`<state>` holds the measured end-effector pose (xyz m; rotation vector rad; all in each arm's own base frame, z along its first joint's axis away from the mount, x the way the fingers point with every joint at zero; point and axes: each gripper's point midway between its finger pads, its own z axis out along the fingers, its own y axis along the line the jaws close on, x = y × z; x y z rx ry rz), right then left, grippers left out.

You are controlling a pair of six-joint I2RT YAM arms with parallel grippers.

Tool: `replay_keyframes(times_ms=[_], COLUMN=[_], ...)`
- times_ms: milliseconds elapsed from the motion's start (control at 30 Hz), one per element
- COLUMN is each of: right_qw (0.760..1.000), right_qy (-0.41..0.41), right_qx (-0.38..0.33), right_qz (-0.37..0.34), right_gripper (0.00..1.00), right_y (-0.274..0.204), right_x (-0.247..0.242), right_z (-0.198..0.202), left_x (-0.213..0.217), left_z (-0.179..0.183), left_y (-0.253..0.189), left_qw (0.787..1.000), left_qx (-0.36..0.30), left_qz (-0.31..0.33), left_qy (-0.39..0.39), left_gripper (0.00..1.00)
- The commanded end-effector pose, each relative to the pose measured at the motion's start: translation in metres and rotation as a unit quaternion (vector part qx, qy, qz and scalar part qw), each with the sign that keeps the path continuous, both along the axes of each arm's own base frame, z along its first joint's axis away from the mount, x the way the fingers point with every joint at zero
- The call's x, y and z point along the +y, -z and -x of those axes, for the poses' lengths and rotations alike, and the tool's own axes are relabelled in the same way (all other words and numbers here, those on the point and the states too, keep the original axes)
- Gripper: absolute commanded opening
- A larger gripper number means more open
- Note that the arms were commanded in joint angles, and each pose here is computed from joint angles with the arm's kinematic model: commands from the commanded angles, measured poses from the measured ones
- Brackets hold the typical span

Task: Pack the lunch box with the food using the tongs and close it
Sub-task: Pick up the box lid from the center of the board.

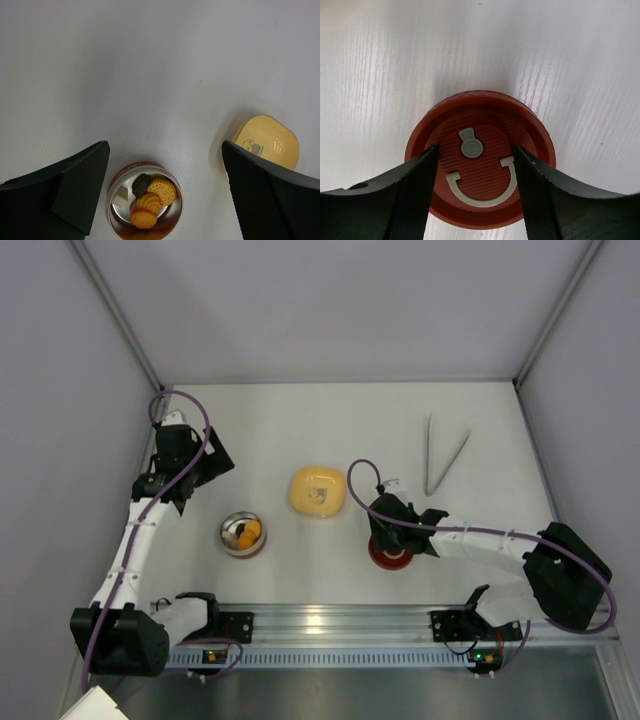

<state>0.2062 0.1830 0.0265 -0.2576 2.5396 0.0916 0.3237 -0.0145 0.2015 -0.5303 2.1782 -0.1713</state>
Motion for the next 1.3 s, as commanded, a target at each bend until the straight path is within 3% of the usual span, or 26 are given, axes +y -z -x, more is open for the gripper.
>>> replay_keyframes(times_ms=[0,167,267,400,567,800,1267], right_qw=[0.998,0.998,0.997,0.997,0.998,1.000,1.000], right_qy=[-0.030,-0.035,-0.036,-0.036,-0.025,-0.011,-0.011], right_qx=[0.052,0.060,0.062,0.065,0.057,0.026,-0.003], right_qz=[0.008,0.010,0.007,0.011,0.013,0.009,-0.007], right_gripper=[0.61,0.64,0.59,0.33,0.20,0.16,0.16], right_y=[0.022,0.023,0.023,0.023,0.015,-0.015,-0.054], right_x=[-0.001,0.003,0.006,0.006,0.004,0.002,0.010], right_z=[0.022,0.021,0.020,0.020,0.017,0.007,-0.004], left_x=[0.001,0.001,0.001,0.001,0.001,0.001,0.002], left_z=[-0.010,-0.010,-0.010,-0.010,-0.010,-0.010,-0.009], left_y=[-0.010,-0.009,-0.009,-0.010,-0.011,-0.011,-0.011], left_qw=[1.000,1.000,1.000,1.000,1.000,1.000,1.000], left_qx=[-0.027,-0.027,-0.027,-0.028,-0.029,-0.029,-0.029], left_qz=[0.000,0.000,0.000,0.000,0.000,0.000,-0.002], left_qy=[0.001,0.001,0.001,0.001,0.001,0.001,-0.002], left_gripper=[0.99,0.99,0.99,0.99,0.99,0.99,0.99])
